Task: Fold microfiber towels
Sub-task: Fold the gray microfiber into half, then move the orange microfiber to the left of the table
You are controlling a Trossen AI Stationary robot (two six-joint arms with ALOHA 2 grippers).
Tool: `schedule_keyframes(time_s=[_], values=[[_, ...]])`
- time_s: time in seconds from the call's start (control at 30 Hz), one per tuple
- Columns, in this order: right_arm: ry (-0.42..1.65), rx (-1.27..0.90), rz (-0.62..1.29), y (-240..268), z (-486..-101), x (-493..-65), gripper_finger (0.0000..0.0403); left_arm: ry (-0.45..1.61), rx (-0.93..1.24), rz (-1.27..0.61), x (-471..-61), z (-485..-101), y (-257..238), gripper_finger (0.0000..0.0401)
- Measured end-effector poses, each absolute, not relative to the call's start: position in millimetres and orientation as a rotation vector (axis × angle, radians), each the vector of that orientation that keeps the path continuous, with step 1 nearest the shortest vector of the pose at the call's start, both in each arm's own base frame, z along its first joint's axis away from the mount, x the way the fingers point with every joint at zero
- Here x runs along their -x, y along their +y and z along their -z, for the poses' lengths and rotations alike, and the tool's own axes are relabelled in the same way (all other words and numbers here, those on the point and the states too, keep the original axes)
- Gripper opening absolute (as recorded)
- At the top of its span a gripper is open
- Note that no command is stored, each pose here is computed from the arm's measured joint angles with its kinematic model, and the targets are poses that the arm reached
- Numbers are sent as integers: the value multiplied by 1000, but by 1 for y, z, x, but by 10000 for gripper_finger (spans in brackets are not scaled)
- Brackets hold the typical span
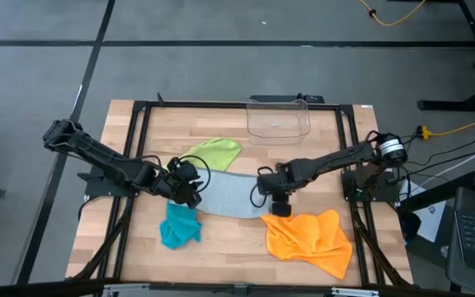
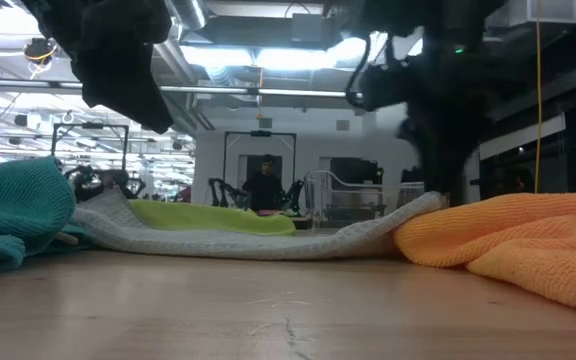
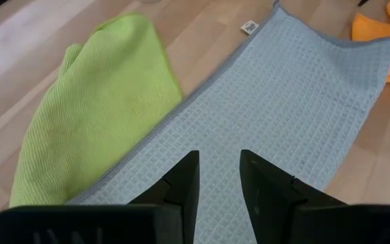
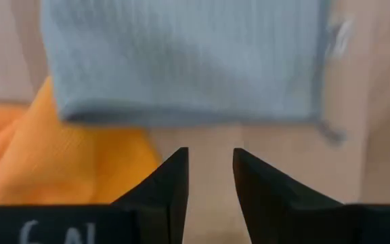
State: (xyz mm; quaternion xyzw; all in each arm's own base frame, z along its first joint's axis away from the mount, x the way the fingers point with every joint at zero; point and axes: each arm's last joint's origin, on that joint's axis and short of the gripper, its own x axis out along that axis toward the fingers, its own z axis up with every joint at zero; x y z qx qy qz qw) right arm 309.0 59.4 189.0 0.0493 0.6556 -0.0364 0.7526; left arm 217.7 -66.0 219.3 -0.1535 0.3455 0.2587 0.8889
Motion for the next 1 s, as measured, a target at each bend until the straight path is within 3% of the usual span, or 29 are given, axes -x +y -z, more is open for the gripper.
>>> schedule_keyframes(time_s=[0.47,0.83,1.0], values=[[1484,-409,139,130,-191,-288,119,732,256,-519,-218,-219,-66,98],[1381,-463,112,166,-180,-279,119,767,185,-503,-216,-218,-65,98],[1364,-481,210,166,-169,-271,119,772,162,-493,-216,-218,-65,98]])
